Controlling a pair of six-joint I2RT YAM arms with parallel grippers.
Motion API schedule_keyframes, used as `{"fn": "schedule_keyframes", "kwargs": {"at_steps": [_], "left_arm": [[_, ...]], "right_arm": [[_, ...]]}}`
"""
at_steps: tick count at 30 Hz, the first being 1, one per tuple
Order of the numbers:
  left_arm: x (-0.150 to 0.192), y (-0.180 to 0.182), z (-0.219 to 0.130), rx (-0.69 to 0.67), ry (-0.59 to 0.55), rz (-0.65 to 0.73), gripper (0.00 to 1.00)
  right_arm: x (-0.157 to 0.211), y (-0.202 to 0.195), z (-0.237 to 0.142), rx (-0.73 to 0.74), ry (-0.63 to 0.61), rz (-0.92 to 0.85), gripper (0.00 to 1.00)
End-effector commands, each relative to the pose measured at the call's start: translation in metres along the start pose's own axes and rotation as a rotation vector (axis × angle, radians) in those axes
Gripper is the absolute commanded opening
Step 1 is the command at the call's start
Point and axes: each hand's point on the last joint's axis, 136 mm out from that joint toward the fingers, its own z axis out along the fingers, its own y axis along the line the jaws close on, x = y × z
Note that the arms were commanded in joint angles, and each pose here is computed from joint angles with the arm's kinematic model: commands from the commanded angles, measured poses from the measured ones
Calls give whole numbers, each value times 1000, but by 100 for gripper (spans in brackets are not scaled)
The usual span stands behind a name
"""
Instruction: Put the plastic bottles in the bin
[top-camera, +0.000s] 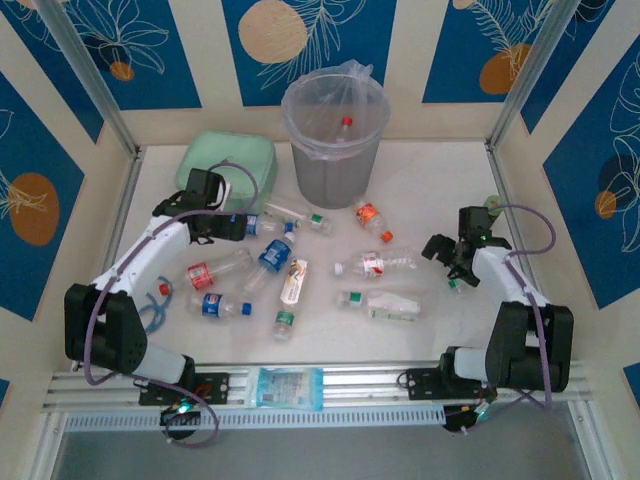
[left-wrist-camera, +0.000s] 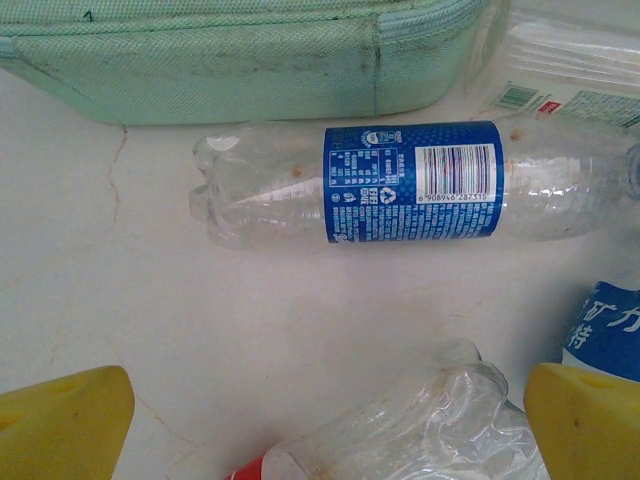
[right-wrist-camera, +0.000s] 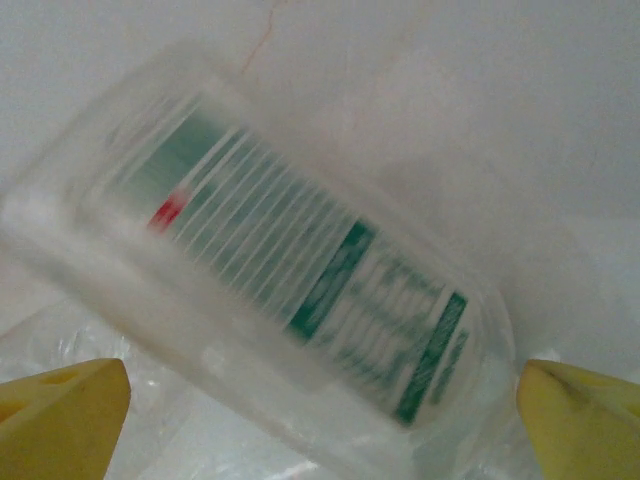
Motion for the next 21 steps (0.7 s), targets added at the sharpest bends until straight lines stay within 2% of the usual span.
{"fn": "schedule_keyframes", "kwargs": {"at_steps": [1,7,13,19,21], "left_arm": [[-5,0,-5,-15,-12,32,100],[-3,1,-3,-22,-6,38,100],[-3,1,-3,-29,-3,44,100],[-3,0,-2,-26,-2,48,100],[-3,0,-2,-26,-1,48,100]], "right_arm": [[-12,-1,6,-5,-4,29,100],[-28,2,18,-25,15,68,99],[-28,-2,26,-4,26,81,94],[-28,-9,21,20,3,73,68],[-25,-10,19,22,3,71,63]]}}
